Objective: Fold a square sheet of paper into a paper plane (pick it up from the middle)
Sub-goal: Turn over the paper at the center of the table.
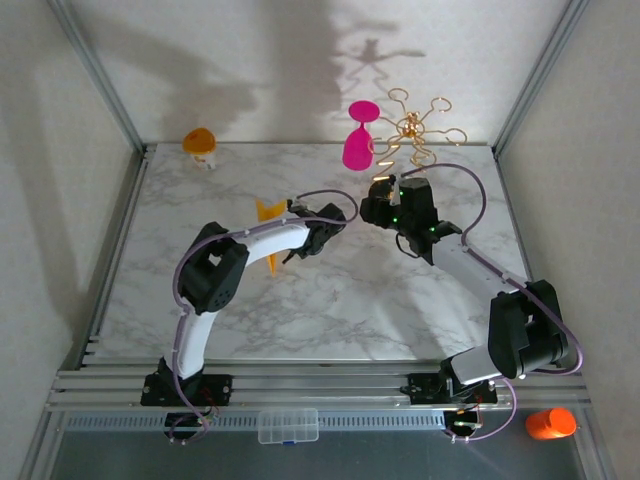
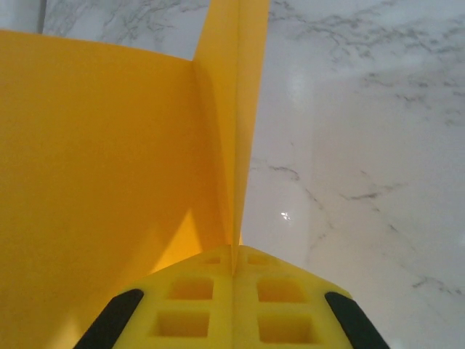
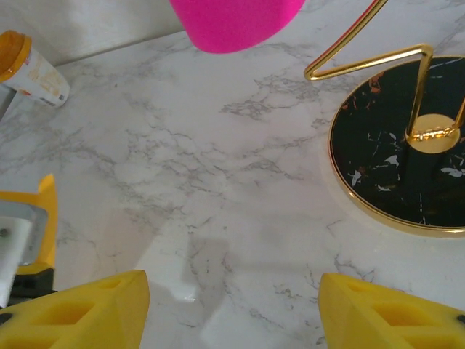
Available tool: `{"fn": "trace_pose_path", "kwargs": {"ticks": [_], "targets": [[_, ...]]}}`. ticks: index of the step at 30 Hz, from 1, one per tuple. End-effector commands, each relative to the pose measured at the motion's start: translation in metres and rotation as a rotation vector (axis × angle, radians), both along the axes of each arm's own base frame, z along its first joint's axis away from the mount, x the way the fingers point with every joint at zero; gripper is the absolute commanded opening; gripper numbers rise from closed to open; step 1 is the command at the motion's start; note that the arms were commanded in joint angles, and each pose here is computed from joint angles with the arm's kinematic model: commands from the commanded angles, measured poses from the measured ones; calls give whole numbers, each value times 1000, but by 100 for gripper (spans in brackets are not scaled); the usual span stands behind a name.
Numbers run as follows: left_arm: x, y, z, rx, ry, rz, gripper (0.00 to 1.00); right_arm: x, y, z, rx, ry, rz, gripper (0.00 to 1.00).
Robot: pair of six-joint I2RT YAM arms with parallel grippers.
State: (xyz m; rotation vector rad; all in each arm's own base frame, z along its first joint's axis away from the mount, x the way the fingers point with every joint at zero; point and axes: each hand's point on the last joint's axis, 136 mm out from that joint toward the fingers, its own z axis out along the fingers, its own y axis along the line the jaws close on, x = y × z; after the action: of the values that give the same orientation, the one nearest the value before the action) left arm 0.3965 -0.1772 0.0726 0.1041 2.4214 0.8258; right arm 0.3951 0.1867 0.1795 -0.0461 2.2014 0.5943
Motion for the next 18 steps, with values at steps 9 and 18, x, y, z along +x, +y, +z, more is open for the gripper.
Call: {"fn": "trace_pose_path", "kwargs": {"ticks": [9,18], "targets": [[-15,-17,-32,100,115,-86,8,-15,17,37,-5,-126,110,64],[-24,-38,-39,-56,154,-113,26,-37,32,49,-1,-188,214,65]]}}
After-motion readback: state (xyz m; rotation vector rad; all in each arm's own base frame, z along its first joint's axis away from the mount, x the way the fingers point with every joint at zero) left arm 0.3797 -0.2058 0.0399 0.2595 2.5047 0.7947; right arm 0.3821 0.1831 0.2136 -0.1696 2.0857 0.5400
